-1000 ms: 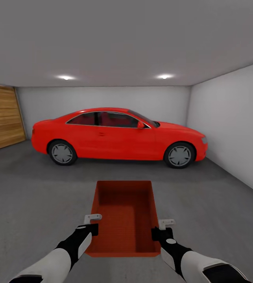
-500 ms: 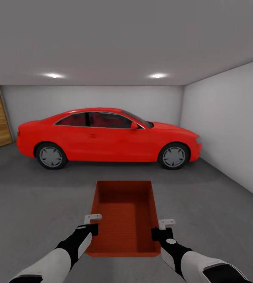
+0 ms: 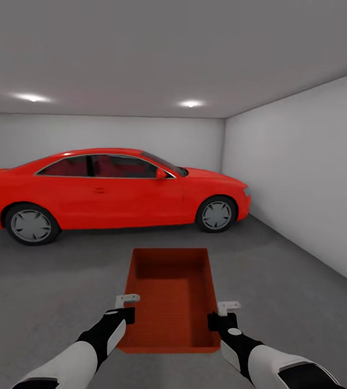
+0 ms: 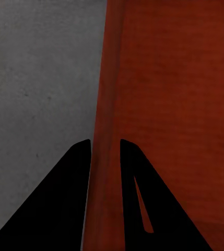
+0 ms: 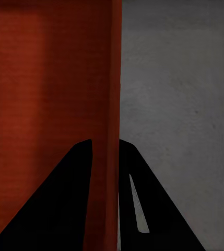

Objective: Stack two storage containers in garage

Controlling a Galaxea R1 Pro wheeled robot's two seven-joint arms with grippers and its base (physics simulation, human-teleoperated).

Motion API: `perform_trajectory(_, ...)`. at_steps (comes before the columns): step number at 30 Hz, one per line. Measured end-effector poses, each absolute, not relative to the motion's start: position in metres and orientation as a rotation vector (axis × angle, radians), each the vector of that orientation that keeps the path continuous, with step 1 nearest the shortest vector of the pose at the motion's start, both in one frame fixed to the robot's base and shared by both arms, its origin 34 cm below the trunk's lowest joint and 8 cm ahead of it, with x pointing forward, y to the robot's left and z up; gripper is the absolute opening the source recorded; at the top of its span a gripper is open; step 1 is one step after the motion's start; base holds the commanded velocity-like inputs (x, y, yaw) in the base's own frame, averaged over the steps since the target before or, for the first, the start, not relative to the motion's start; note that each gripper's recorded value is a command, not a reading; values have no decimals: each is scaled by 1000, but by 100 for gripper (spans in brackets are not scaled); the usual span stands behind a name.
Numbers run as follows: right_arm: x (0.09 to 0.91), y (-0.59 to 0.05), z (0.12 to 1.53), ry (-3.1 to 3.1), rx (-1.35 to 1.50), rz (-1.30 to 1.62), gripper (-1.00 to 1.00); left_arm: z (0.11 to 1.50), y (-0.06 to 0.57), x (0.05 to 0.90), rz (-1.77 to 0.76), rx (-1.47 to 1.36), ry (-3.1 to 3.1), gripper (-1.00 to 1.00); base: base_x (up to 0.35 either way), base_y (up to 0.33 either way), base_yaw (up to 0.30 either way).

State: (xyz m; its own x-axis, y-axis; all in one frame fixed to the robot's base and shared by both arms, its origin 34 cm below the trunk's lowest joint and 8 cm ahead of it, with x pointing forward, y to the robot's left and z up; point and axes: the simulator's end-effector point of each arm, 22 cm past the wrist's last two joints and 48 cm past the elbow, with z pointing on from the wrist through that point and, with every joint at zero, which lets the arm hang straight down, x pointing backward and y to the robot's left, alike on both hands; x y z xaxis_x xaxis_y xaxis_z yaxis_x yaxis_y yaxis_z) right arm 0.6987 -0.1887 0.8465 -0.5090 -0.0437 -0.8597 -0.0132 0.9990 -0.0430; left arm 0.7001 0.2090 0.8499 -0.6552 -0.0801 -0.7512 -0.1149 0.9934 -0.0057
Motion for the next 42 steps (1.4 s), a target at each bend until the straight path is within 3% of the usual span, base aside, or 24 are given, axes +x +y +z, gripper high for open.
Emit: perform_trajectory(42,699,-189,847,2104,-40,-38,-100,850,209,700,53,-135,2288,-100,307,205,-288)
